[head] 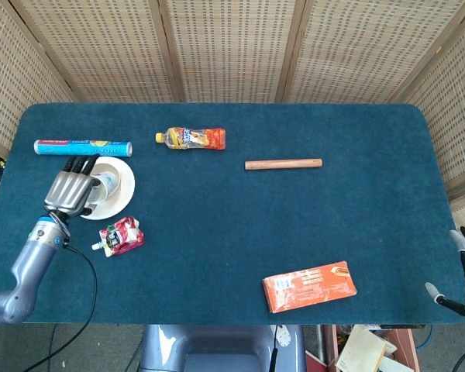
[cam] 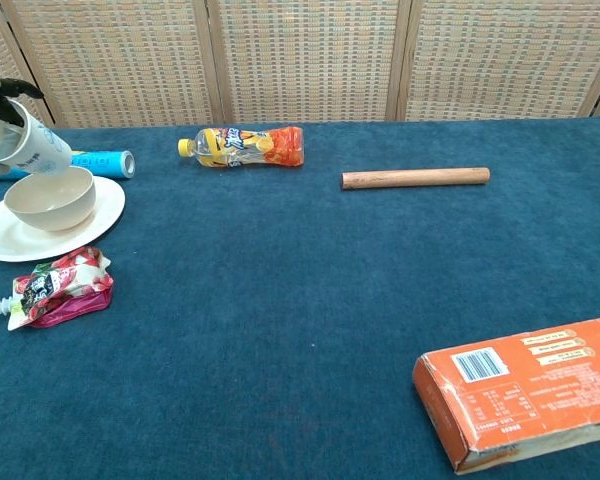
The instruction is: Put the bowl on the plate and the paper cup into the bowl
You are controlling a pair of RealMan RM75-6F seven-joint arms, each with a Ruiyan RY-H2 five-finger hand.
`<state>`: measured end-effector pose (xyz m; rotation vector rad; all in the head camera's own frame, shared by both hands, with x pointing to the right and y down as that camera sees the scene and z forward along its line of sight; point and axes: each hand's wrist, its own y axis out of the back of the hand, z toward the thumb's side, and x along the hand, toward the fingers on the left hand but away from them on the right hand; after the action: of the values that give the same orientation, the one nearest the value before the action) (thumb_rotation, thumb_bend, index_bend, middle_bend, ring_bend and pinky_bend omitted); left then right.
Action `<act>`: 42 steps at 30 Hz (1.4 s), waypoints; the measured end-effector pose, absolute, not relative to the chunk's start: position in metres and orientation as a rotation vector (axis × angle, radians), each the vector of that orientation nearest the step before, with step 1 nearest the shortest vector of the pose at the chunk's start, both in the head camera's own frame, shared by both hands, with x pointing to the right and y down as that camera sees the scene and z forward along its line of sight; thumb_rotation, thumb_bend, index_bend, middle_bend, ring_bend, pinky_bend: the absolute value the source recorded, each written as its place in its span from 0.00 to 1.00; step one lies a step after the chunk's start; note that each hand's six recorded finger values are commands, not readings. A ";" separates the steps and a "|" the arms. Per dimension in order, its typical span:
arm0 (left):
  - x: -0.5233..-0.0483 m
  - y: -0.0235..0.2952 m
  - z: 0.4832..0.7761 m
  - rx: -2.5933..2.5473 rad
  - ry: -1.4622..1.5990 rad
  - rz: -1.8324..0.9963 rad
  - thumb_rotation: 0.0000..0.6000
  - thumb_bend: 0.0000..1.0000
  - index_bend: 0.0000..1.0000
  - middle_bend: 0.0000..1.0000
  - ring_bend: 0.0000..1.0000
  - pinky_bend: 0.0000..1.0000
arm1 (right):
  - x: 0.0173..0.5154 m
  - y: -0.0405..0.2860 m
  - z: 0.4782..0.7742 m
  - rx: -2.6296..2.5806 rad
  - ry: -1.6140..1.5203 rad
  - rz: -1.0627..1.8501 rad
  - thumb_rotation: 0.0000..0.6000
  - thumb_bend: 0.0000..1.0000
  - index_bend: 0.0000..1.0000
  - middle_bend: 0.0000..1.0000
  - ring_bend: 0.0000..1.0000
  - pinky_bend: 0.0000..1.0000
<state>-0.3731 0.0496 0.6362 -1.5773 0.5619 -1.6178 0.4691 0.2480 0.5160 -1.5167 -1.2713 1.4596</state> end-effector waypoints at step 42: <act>-0.397 0.041 0.696 -1.574 0.602 -1.826 1.00 0.37 0.54 0.00 0.00 0.00 | 0.470 0.248 0.519 -1.524 -1.269 1.468 1.00 0.17 0.00 0.00 0.00 0.00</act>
<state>-0.3970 0.0414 0.6963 -1.5736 0.6023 -1.8259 0.4700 0.2479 0.5189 -1.5243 -1.2692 1.4677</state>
